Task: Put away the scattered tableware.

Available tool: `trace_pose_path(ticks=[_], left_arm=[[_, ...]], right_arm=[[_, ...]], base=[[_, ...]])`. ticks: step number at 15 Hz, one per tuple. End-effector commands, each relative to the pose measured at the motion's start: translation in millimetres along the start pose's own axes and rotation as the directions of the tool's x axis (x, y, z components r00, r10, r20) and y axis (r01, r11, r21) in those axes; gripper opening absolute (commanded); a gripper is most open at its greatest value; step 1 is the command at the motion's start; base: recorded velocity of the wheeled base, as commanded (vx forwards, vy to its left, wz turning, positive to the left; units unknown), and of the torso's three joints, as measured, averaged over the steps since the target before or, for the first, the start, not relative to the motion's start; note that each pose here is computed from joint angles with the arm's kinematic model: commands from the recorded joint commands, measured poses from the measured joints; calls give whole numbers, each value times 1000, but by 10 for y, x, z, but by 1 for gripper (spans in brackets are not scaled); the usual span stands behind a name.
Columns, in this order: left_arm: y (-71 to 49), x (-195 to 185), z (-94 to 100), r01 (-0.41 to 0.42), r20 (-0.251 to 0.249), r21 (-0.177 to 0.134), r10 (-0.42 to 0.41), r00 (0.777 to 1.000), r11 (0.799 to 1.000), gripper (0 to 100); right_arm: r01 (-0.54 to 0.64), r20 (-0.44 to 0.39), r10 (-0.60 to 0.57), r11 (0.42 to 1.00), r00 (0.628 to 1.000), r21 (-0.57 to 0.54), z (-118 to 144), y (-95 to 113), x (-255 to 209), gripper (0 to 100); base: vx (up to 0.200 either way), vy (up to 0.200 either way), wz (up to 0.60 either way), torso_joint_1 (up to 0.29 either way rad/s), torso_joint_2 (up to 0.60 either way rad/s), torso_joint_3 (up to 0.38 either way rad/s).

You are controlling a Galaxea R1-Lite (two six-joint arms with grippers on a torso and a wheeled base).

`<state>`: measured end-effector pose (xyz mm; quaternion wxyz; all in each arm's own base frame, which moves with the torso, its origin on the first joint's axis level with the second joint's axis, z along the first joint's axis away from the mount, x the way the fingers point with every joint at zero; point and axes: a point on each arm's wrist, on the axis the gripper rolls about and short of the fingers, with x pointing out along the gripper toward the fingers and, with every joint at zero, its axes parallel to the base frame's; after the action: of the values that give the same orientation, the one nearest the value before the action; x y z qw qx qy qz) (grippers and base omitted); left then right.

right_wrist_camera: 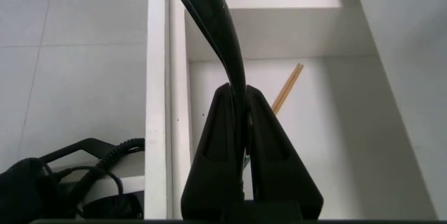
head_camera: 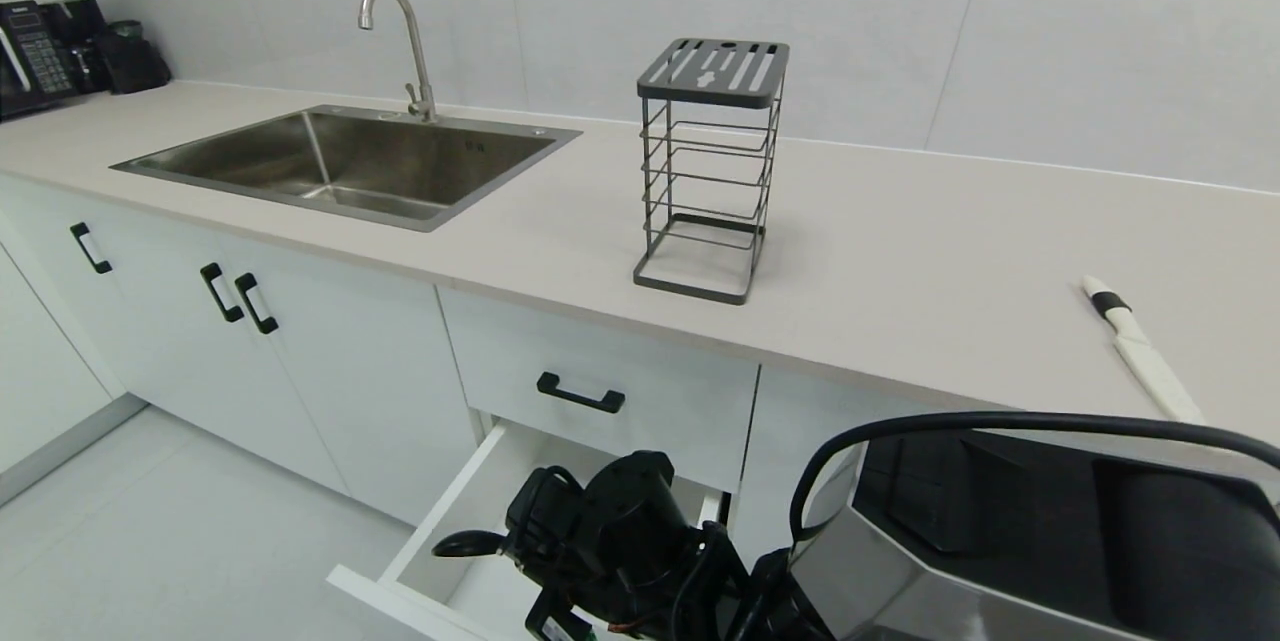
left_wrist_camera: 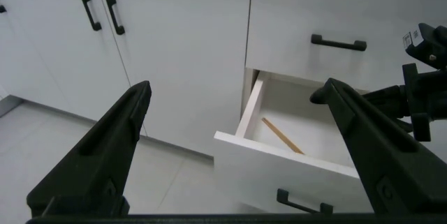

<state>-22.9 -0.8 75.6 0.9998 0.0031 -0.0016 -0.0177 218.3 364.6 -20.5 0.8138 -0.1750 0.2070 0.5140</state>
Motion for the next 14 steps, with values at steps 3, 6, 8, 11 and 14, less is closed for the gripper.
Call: trace_pose_path(ticks=[3,6,8,11,14], left_arm=[[0,1,1,0,0,0,0,1000,1000,100],[0,1,1,0,0,0,0,1000,1000,100],[0,1,1,0,0,0,0,1000,1000,100],[0,1,1,0,0,0,0,1000,1000,100],[0,1,1,0,0,0,0,1000,1000,100]], right_arm=[[2,0,-2,1000,1000,1,3,-1,-3,0],[33,-6,-33,999,999,3,-2,-26,-4,0],[73,3,-73,997,997,10,33,-109,-1,0],[116,11,-116,993,993,21,57,-213,16,0],[147,35,-148,989,988,30,118,-369,39,0]], base=[[0,0,0,-253,471,216],[0,0,0,-259,396,185],[0,0,0,-261,334,122],[0,0,0,-259,333,126],[0,0,0,-102,266,95]])
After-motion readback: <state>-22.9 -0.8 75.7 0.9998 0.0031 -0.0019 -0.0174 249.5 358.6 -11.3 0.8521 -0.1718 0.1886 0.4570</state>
